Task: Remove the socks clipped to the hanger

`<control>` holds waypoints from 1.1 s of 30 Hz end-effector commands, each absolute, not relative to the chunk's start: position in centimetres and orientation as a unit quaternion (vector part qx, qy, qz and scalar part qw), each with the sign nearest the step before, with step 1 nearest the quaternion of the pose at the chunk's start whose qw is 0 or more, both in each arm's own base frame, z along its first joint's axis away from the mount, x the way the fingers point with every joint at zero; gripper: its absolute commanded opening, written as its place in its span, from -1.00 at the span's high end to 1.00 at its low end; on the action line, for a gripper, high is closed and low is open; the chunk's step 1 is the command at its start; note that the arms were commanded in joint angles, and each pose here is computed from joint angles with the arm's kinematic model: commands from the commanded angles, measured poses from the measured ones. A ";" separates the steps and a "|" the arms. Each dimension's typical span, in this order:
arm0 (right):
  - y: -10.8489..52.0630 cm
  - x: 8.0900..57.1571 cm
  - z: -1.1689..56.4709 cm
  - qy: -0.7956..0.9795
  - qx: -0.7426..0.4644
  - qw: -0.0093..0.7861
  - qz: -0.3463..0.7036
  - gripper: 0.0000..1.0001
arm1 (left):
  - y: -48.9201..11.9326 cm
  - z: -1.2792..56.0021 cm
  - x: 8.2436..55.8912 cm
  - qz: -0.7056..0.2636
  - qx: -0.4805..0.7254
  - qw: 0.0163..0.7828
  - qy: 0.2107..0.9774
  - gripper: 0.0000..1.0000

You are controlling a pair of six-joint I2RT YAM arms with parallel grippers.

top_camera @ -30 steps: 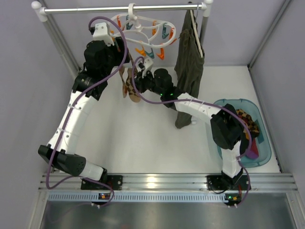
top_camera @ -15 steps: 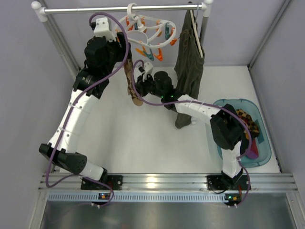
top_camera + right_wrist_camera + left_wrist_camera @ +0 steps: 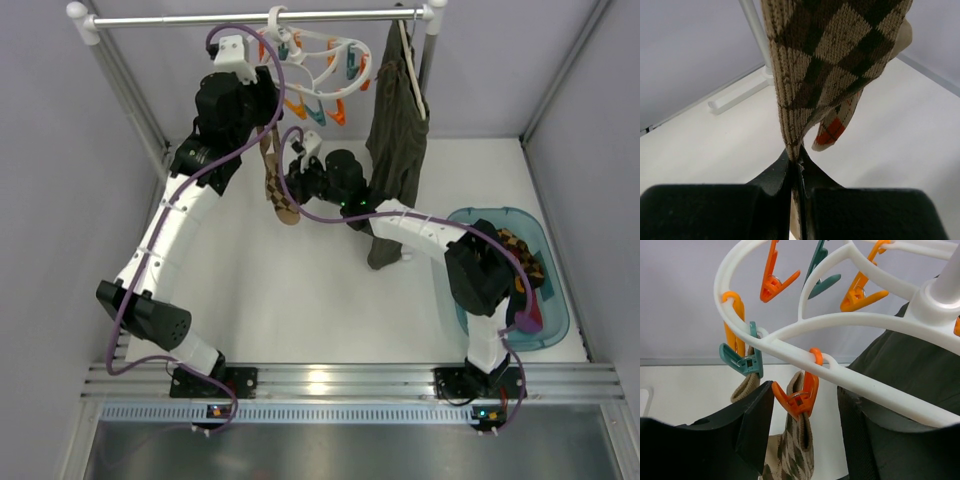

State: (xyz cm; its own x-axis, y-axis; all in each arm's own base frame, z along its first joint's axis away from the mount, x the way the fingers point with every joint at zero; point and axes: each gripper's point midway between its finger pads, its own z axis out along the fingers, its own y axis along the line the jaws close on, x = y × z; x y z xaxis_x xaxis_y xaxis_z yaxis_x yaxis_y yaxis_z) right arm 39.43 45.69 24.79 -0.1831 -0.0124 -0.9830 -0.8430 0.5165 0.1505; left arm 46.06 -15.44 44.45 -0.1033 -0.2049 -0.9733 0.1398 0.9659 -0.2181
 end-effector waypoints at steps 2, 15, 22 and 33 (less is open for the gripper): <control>45.5 37.9 28.6 0.630 -0.335 0.576 0.399 1.00 | -15.2 47.8 46.3 -0.135 -0.026 0.711 0.690 -0.09; 44.3 36.7 27.4 0.631 -0.345 0.573 0.394 1.00 | -15.1 47.2 47.5 -0.116 -0.028 0.715 0.689 0.78; 39.8 28.9 30.4 0.623 -0.378 0.533 0.430 1.00 | -15.0 47.1 47.5 -0.114 -0.029 0.714 0.690 0.74; 17.6 21.6 23.9 0.834 -0.161 0.490 0.196 1.00 | -14.8 47.3 46.9 -0.114 -0.035 0.716 0.688 0.66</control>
